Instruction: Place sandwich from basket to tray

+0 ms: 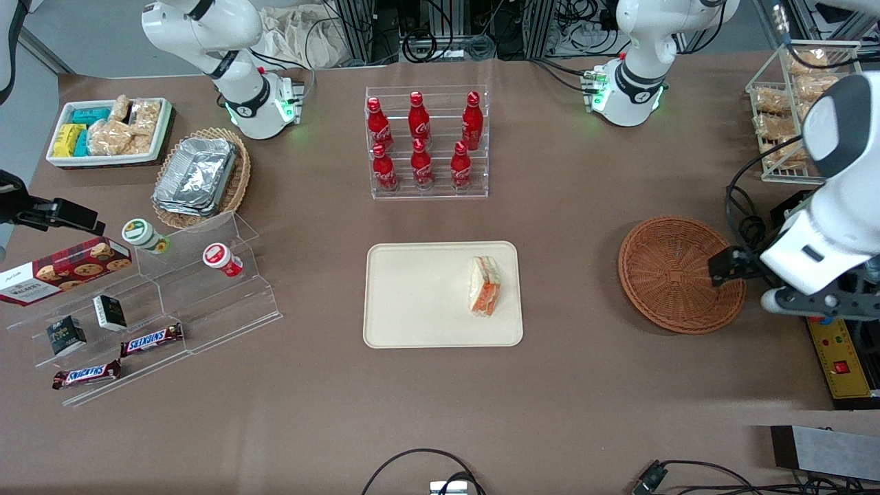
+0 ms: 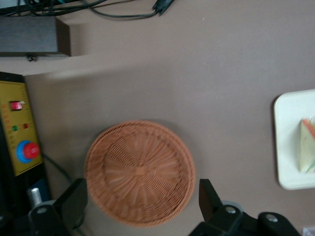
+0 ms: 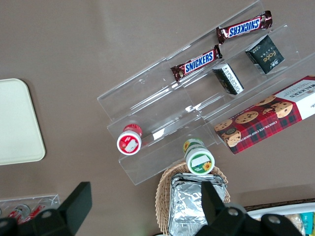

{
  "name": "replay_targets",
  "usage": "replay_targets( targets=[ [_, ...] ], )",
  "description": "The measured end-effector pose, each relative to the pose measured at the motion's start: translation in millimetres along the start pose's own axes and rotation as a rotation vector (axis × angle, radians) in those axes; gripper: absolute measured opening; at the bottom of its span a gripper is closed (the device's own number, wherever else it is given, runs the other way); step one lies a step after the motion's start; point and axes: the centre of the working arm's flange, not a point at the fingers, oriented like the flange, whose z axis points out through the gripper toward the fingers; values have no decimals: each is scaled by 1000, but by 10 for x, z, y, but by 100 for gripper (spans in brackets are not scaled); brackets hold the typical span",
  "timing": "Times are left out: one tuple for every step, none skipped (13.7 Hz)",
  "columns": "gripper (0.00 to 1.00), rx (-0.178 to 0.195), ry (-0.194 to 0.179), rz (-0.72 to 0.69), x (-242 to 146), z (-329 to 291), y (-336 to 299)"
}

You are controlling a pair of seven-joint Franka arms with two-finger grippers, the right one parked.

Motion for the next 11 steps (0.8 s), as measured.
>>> replay_targets(
  targets=[
    [100,6,-4,18,-79,-111,-34],
    [100,12,-9,33,-159,-222,-58],
    [100,17,-15,44,-246,-336,-75],
    [100,22,-22,49,-335,-448,-83],
    [100,25,-26,51,-419,-556,-79],
    [100,28,-29,51,-496,-651,-71],
    [100,31,-30,50,-564,-732,-64],
    [100,34,-30,49,-618,-791,-58],
    [100,36,-28,50,-658,-831,-50],
    [100,38,-25,50,-689,-856,-43],
    [100,39,-23,49,-716,-881,-41]
  ],
)
